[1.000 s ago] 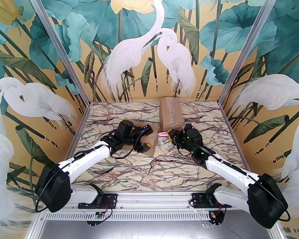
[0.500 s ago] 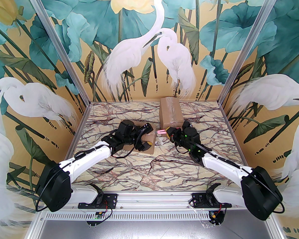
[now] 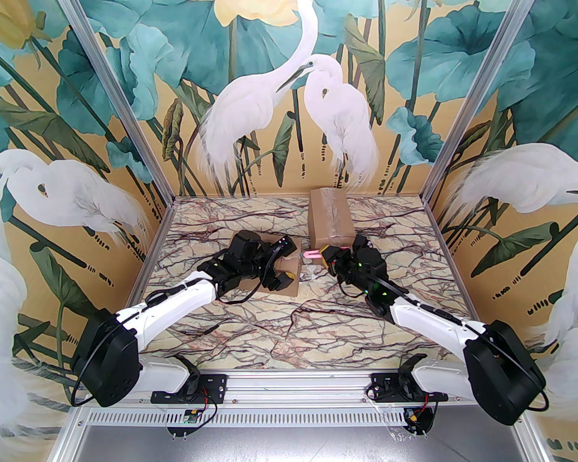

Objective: Unpack the express box

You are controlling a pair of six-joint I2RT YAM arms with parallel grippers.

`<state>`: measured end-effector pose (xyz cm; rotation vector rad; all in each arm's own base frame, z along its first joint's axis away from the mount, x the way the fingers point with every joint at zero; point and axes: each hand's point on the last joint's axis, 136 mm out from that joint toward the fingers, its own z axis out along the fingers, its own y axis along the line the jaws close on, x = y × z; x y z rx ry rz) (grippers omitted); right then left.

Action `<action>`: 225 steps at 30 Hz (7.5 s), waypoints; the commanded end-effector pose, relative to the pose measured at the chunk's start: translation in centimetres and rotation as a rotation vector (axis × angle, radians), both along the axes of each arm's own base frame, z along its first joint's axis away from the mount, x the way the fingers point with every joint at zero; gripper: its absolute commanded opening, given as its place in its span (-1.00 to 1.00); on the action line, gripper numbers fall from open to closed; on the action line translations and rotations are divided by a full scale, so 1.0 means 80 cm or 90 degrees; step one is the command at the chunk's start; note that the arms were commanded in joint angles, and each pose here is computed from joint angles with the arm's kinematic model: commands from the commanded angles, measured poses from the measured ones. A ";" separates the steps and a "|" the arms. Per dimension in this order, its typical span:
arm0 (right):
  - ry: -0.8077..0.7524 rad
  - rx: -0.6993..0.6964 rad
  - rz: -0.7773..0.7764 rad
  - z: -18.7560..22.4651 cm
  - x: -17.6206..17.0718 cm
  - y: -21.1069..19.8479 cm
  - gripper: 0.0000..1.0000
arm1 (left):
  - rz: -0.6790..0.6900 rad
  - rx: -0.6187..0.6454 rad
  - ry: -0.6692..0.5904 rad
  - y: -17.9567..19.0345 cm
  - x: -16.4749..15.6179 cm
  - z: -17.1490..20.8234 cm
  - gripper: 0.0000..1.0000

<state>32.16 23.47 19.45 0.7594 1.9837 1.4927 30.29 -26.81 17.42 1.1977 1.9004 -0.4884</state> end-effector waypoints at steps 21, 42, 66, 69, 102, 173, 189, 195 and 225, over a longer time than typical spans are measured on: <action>-0.036 -0.086 -0.009 0.035 -0.041 -0.061 -1.00 | -0.017 0.004 0.064 0.031 -0.030 -0.012 0.75; 0.120 -0.276 0.269 -0.037 -0.049 0.042 -1.00 | 0.379 -0.163 0.086 0.046 0.090 0.103 0.99; 0.147 -0.254 0.251 -0.059 0.067 0.140 -1.00 | 0.558 -0.053 0.363 0.226 0.102 0.007 0.99; 0.142 -0.260 0.220 -0.054 0.077 0.134 -1.00 | 0.560 -0.046 0.396 0.226 0.081 -0.003 0.99; 0.071 -0.615 0.229 -0.039 0.099 0.147 -1.00 | 0.606 -0.106 0.485 0.241 0.053 0.001 0.99; -0.116 -0.109 -0.159 0.078 0.055 0.006 -1.00 | -0.099 0.232 -0.317 0.067 0.017 0.060 0.99; -0.052 -0.063 -0.176 0.037 0.047 0.015 -1.00 | -0.173 0.204 -0.291 0.051 0.035 0.043 0.99; -0.053 -0.069 -0.196 0.036 0.037 0.006 -1.00 | -0.173 0.186 -0.275 0.043 0.041 0.038 0.99; -0.049 -0.050 -0.206 0.015 0.052 0.016 -1.00 | -0.168 0.178 -0.257 0.046 0.033 0.022 0.99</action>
